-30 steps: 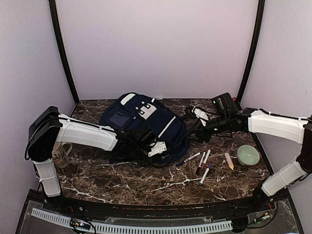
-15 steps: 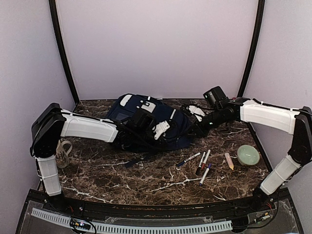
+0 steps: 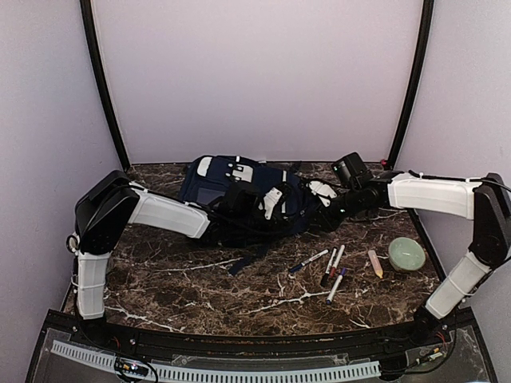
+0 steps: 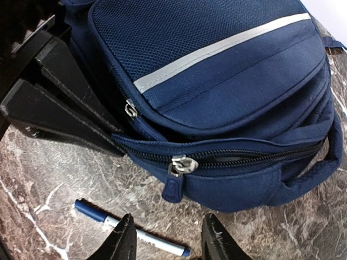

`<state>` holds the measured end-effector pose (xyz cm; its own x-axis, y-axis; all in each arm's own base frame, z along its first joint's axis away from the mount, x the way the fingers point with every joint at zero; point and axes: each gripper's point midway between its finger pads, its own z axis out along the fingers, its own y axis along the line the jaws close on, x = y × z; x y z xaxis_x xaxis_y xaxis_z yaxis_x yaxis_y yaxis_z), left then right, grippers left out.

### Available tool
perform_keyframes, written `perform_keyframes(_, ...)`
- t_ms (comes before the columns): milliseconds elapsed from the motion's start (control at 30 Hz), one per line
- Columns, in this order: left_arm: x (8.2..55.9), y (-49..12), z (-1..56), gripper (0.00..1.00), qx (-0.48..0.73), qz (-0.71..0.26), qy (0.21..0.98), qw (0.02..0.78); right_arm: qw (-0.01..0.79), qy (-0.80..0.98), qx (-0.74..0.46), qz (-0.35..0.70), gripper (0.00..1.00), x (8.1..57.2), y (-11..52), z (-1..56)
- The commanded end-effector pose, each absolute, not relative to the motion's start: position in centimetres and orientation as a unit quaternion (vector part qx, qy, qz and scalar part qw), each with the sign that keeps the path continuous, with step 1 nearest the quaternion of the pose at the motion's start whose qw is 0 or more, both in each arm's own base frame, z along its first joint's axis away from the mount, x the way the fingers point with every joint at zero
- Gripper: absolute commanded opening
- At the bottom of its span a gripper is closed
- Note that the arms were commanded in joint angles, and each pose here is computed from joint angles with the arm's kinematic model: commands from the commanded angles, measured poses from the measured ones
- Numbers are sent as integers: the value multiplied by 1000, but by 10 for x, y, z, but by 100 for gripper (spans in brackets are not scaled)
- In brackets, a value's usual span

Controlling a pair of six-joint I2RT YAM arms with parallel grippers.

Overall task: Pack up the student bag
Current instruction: Adjust the student bag at the center of the board, then zip the student bag into the largest pocket of the bag.

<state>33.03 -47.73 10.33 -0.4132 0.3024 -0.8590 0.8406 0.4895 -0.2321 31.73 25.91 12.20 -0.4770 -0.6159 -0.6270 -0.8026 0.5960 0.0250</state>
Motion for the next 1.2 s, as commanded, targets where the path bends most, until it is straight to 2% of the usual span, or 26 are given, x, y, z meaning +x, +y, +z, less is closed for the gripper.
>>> perform_keyframes(0, 338, -504, 194, 0, 338, -425, 691, 477, 313, 843, -409, 157, 43, 336, 268, 119)
perform_keyframes(433, 325, -518, 204, 0, 356, -425, 681, 478, 326, 835, -418, 148, 40, 350, 289, 102)
perform_keyframes(567, 318, -522, 202, 0, 373, -411, 679, 481, 331, 838, -412, 135, 24, 356, 289, 105)
perform_keyframes(667, 317, -520, 198, 0, 376, -405, 683, 478, 336, 837, -412, 130, 17, 356, 286, 112)
perform_keyframes(1000, 317, -506, 184, 0, 390, -361, 700, 478, 297, 853, -411, 122, 0, 332, 255, 116)
perform_keyframes(1167, 315, -500, 177, 0, 395, -349, 706, 473, 276, 860, -407, 132, 0, 325, 249, 107)
